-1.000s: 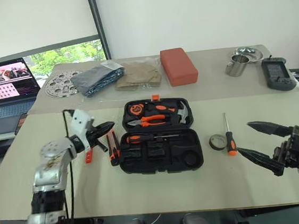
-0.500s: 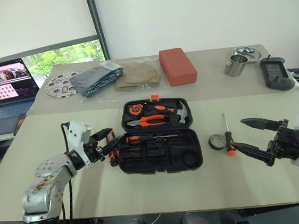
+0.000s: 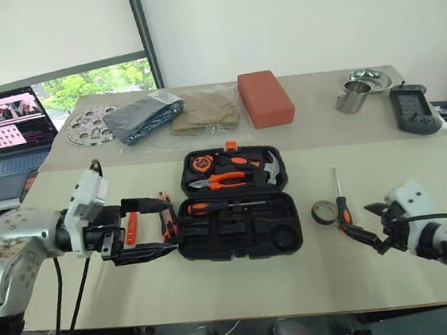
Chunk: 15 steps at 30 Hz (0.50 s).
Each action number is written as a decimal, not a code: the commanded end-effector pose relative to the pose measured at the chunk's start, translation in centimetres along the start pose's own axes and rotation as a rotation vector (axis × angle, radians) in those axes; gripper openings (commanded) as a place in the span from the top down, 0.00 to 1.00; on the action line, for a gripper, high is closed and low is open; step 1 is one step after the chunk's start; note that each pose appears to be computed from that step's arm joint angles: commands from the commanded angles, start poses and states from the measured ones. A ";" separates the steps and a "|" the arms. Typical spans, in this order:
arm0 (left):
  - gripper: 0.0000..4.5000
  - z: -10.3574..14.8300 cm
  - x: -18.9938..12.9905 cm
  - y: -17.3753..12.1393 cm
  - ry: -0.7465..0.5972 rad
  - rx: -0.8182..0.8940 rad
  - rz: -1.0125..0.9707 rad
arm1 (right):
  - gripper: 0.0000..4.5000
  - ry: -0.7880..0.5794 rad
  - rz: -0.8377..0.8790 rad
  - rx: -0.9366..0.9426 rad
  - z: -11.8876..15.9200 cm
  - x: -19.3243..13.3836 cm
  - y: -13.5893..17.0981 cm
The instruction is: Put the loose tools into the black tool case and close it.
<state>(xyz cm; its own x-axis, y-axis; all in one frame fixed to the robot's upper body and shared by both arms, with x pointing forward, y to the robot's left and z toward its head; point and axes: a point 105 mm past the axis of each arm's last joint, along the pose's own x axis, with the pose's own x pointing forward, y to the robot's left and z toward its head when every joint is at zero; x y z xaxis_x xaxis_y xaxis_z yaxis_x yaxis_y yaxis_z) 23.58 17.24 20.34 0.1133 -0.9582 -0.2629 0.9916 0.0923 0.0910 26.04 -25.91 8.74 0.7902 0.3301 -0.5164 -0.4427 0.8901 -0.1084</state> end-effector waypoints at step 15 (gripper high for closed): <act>0.00 3.9 1.2 -0.6 -0.016 0.211 -0.114 | 0.61 -0.012 -0.104 0.020 0.7 0.5 -0.2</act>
<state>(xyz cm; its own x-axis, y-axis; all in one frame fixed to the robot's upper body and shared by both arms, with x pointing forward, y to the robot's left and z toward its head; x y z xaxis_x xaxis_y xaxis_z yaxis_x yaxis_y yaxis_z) 23.00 15.22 23.20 0.0080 -0.9633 -0.2685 0.9678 -0.0600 0.2443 26.53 -25.53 7.82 0.8043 0.2580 -0.5352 -0.3638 0.9260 -0.1004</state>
